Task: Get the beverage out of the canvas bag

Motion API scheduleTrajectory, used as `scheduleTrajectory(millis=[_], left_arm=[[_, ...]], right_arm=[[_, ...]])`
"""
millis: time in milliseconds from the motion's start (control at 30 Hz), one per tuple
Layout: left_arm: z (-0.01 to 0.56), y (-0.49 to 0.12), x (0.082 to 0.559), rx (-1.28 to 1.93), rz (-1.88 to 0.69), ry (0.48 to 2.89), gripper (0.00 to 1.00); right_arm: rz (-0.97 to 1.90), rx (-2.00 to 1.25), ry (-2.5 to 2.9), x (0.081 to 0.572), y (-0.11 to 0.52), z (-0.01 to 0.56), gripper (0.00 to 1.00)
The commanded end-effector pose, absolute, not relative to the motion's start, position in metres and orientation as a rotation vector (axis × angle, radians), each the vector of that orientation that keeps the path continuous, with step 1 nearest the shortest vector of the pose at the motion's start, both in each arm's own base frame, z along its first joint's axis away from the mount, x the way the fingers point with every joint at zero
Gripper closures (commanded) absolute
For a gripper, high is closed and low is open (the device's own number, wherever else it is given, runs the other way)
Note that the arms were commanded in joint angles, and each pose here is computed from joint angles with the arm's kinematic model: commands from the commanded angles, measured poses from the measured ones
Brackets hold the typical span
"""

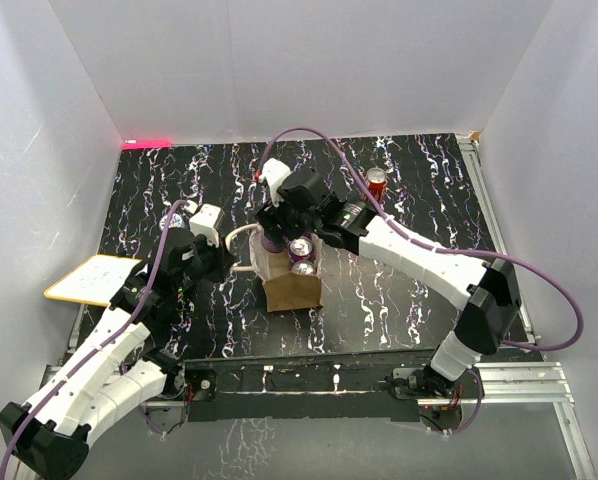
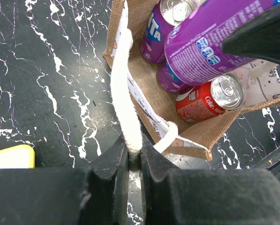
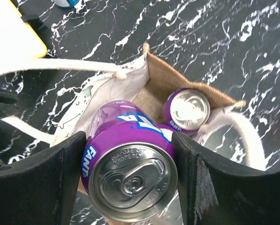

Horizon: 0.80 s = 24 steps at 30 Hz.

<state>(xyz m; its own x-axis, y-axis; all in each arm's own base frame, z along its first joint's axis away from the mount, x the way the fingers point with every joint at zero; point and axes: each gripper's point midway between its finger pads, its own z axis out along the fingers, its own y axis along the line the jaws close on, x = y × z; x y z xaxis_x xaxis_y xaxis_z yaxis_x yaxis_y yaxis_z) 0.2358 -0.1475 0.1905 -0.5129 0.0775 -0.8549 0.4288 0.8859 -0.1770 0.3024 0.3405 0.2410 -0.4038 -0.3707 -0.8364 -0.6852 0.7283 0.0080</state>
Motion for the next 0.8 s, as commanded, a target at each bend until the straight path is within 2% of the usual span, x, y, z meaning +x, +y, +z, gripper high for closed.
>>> scheduleTrajectory(millis=[0, 200, 467, 767], left_arm=[[0.191, -0.145, 0.238, 0.356, -0.448, 2.073, 1.0], [0.191, -0.145, 0.239, 0.355, -0.447, 2.074, 1.0], [0.192, -0.144, 0.239, 0.351, -0.444, 2.07, 1.0], [0.193, -0.143, 0.239, 0.349, -0.443, 2.066, 1.0]], right_arm=[[0.612, -0.443, 1.975, 0.304, 0.336, 0.294, 0.92], [0.738, -0.114, 1.957, 0.308, 0.313, 0.316, 0.92], [0.837, 0.01, 1.812, 0.314, 0.288, 0.374, 0.92], [0.64, 0.148, 1.628, 0.344, 0.212, 0.44, 0.92]])
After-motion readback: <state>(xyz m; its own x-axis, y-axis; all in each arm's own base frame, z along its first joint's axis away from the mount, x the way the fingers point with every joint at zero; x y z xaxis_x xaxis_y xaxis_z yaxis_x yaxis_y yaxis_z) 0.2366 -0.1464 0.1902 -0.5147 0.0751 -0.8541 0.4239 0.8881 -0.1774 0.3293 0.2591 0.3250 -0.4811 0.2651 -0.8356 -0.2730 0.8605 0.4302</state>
